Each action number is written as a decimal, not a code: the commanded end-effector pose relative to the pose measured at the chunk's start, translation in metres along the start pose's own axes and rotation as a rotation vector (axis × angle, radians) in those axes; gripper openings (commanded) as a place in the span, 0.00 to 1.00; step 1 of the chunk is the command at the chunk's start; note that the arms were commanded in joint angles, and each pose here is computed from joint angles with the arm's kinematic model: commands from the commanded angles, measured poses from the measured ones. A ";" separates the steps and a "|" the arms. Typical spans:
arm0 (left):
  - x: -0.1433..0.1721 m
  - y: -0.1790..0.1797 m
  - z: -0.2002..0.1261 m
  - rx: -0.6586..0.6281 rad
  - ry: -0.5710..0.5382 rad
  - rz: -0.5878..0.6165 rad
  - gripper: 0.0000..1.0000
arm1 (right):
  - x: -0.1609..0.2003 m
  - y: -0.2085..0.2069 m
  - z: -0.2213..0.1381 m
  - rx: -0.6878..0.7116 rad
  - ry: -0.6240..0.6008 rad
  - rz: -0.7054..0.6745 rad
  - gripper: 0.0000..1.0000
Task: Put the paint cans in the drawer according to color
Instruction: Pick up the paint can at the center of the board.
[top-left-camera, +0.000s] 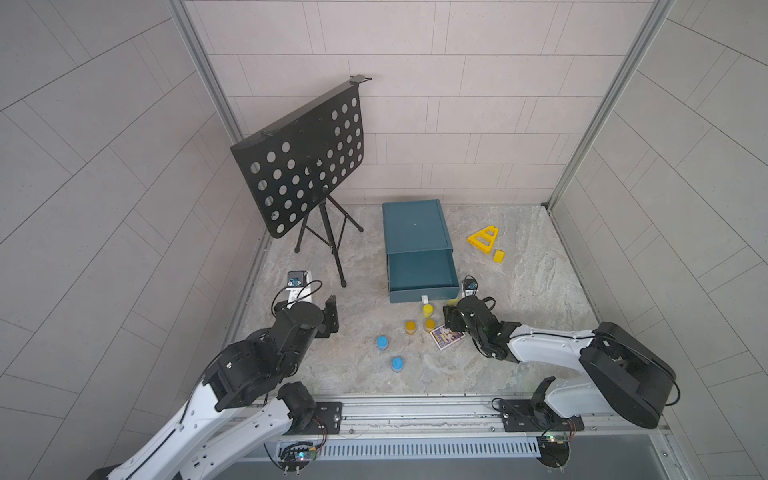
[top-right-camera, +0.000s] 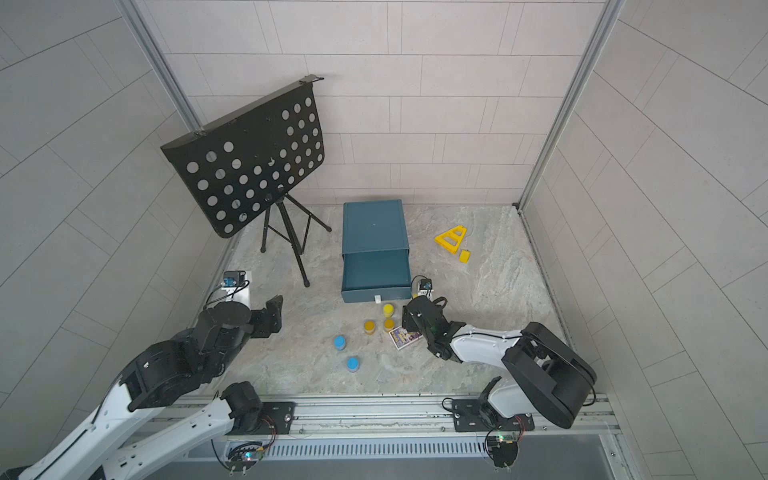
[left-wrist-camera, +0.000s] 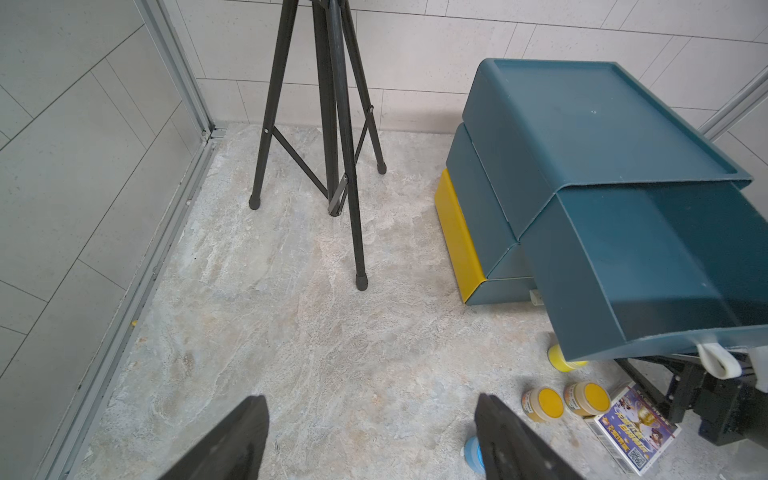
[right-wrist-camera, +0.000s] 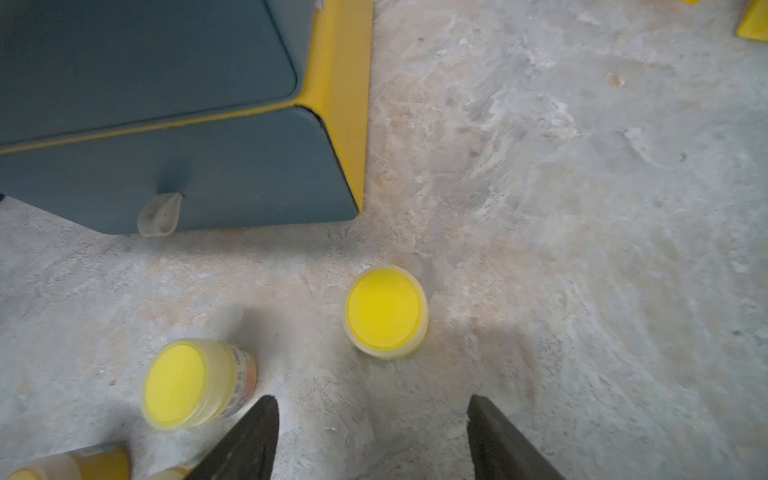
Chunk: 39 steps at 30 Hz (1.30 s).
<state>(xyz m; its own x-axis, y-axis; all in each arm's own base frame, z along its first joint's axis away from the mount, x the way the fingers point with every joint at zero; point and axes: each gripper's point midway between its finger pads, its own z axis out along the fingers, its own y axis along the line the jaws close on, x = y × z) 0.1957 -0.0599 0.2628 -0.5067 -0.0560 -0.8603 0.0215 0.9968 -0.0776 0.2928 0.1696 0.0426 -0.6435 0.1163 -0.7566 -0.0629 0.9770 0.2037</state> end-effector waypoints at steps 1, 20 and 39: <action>0.003 0.006 0.000 -0.023 -0.001 0.009 0.85 | -0.021 -0.005 0.003 0.038 -0.156 -0.005 0.76; 0.002 0.007 0.000 -0.033 -0.003 0.016 0.86 | -0.012 0.003 0.030 0.065 -0.172 -0.070 0.54; 0.001 0.008 -0.002 -0.029 -0.007 0.012 0.86 | -0.013 -0.007 0.030 0.096 -0.111 -0.048 0.30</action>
<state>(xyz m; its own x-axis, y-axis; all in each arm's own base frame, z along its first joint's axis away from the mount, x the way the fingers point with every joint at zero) 0.1952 -0.0579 0.2636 -0.5019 -0.0573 -0.8630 0.0166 0.9970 -0.0759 0.3278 0.1706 0.0328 -0.5366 0.0822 -0.8398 -0.0280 0.9930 0.1151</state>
